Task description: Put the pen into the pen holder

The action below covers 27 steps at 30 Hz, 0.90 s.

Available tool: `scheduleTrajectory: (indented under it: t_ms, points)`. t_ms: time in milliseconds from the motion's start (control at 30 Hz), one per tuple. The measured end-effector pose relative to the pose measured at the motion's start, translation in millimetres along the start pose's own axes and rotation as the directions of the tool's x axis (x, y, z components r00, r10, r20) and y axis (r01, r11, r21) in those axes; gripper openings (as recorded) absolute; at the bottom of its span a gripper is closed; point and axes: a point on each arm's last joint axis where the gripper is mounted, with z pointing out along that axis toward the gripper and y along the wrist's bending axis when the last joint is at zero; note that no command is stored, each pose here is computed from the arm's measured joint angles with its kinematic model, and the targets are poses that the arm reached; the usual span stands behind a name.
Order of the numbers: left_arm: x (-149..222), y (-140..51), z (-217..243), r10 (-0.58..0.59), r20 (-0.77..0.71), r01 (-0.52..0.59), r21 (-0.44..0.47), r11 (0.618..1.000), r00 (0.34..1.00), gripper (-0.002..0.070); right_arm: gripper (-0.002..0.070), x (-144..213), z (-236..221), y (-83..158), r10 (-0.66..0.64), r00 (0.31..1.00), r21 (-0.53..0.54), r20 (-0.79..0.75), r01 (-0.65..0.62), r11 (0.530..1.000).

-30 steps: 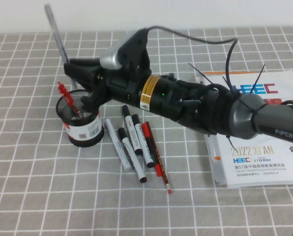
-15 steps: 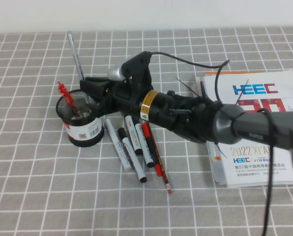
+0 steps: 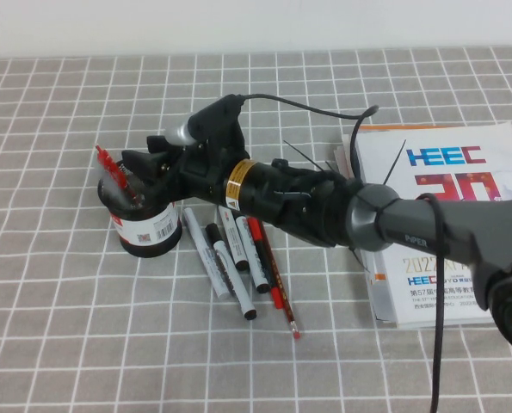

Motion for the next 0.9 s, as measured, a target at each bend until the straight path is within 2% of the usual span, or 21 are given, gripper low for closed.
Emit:
scheduleTrajectory:
  t_ms: [100, 233, 333, 467, 567, 700, 900]
  points:
    - [0.0, 0.0, 0.0, 0.000, 0.000, 0.000, 0.000, 1.000, 1.000, -0.0006, 0.0289, -3.9, -1.2, 0.9, 0.000, 1.000, -0.003, -0.006, 0.000, 1.000]
    - [0.0, 0.0, 0.0, 0.000, 0.000, 0.000, 0.000, 1.000, 1.000, -0.0006, 0.0097, -33.9, -17.5, 8.6, 0.031, 0.999, -0.023, 0.007, -0.031, 0.999]
    - [0.0, 0.0, 0.0, 0.000, 0.000, 0.000, 0.000, 1.000, 1.000, -0.0006, 0.0018, -58.1, -44.0, 15.9, 0.033, 0.999, -0.018, 0.019, -0.033, 0.999]
    - [0.0, 0.0, 0.0, 0.000, 0.000, 0.000, 0.000, 1.000, 1.000, -0.0006, -0.0006, -78.4, -93.6, 24.8, 0.014, 1.000, 0.023, 0.013, -0.014, 1.000]
    - [0.0, 0.0, 0.0, 0.000, 0.000, 0.000, 0.000, 1.000, 1.000, -0.0006, -0.0010, -89.6, -137.0, 37.8, -0.082, 0.997, 0.056, -0.015, 0.083, 0.995]
    - [0.0, 0.0, 0.0, 0.000, 0.000, 0.000, 0.000, 1.000, 1.000, -0.0006, -0.0012, -106.4, -189.8, 65.8, -0.247, 0.968, 0.061, -0.044, 0.249, 0.967]
    - [0.0, 0.0, 0.0, 0.000, 0.000, 0.000, 0.000, 1.000, 1.000, -0.0006, -0.0012, -136.4, -253.8, 102.0, -0.369, 0.929, 0.089, 0.037, 0.365, 0.927]
